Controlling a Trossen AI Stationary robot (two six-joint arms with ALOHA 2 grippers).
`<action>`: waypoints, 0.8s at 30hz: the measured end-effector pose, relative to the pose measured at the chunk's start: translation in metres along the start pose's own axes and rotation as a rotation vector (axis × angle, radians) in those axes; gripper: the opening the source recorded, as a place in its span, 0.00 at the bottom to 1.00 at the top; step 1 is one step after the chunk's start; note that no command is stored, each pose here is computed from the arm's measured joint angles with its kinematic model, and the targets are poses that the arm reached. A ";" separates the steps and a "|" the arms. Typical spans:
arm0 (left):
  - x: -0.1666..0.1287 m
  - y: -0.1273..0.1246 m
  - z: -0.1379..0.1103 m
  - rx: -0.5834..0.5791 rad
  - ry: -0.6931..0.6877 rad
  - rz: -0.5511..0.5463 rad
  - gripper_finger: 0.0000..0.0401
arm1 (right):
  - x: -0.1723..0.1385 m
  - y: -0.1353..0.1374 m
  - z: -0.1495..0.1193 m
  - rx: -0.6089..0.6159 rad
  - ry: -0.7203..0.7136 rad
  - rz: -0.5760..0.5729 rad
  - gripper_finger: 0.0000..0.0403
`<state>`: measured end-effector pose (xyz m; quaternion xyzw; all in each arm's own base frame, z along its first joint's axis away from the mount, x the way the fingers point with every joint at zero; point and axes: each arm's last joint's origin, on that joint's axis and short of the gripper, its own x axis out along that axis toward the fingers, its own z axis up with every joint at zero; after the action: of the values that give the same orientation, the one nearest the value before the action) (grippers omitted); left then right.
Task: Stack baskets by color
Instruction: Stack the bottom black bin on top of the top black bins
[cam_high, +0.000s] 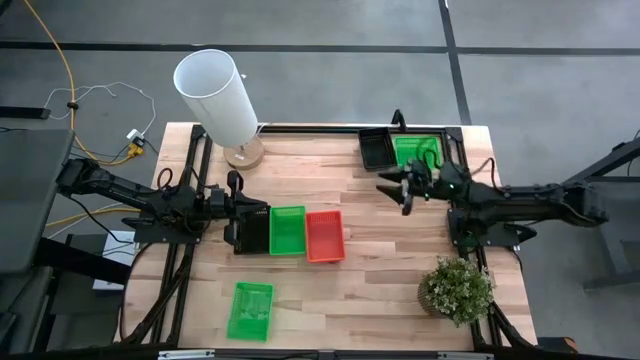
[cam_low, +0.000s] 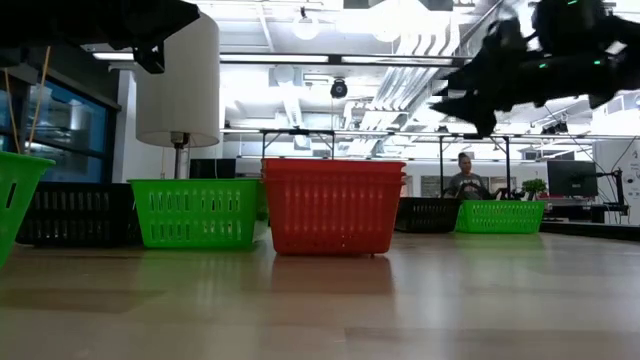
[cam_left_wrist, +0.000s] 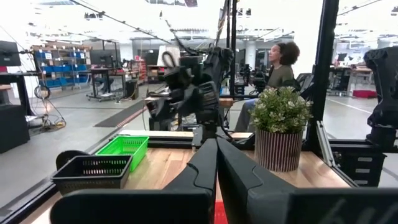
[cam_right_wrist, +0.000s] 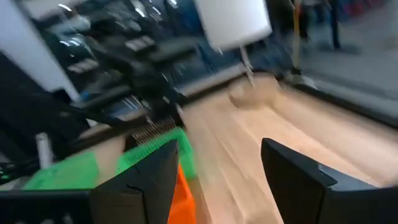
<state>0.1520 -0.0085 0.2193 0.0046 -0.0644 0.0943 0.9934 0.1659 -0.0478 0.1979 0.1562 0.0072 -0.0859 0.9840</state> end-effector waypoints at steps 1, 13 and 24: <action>0.000 0.000 0.000 0.000 0.000 0.000 0.00 | -0.002 0.005 -0.001 -0.029 -0.022 0.031 0.54; 0.000 0.000 -0.001 0.024 0.015 0.000 0.00 | -0.002 0.031 -0.013 -0.209 -0.001 0.108 0.54; 0.000 0.000 -0.002 0.024 0.017 -0.001 0.00 | -0.002 0.031 -0.012 -0.184 -0.008 0.116 0.40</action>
<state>0.1522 -0.0085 0.2175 0.0159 -0.0547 0.0948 0.9939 0.1694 -0.0141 0.1958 0.0650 0.0021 -0.0286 0.9975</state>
